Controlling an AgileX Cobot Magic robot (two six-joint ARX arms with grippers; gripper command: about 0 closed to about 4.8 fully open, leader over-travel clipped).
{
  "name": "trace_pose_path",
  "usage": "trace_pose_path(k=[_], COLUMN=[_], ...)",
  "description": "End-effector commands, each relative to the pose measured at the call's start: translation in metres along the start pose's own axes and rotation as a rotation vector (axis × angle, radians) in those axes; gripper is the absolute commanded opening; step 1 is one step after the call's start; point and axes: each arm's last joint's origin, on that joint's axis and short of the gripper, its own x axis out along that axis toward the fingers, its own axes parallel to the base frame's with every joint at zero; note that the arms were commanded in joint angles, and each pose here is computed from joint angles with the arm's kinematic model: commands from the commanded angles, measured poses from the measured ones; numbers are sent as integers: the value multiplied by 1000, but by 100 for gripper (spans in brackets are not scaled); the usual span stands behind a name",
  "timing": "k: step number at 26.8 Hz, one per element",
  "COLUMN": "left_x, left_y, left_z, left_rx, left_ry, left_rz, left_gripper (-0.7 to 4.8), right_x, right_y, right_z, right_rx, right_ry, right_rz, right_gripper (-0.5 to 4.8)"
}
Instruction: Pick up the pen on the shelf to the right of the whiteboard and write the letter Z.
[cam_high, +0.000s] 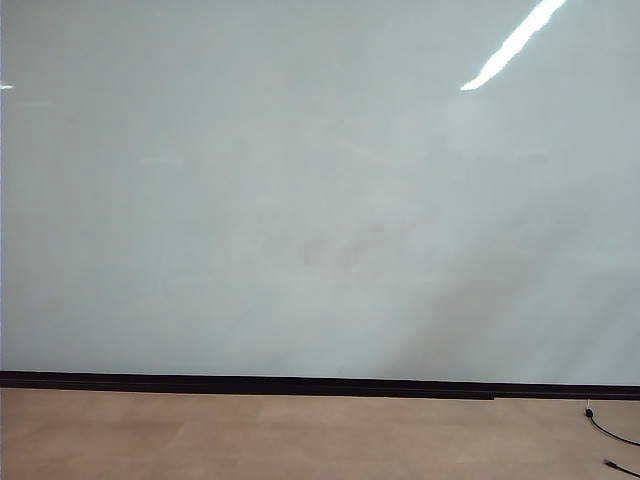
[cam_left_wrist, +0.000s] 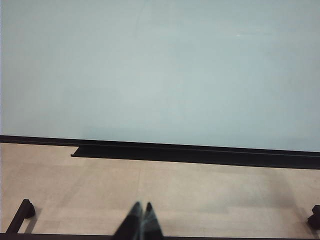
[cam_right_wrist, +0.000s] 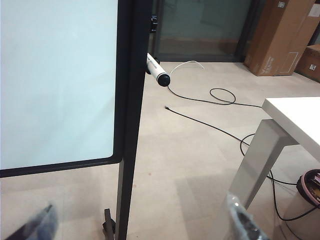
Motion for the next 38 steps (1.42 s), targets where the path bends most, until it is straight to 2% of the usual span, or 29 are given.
trace_pose_path(k=[1, 2, 14, 38], left_x=[0, 0, 0, 0], left_y=[0, 0, 0, 0], left_z=[2, 2, 2, 2], left_rx=[5, 5, 5, 5], left_ry=[-13, -13, -13, -13], left_rz=[-1, -1, -1, -1], left_gripper=[-5, -4, -4, -5], right_x=[0, 0, 0, 28], right_y=[-1, -1, -7, -6], right_z=[4, 5, 13, 21], right_rx=[16, 18, 42, 40], right_ry=[-31, -39, -119, -147], right_rz=[-13, -14, -65, -7], right_gripper=[453, 479, 479, 479])
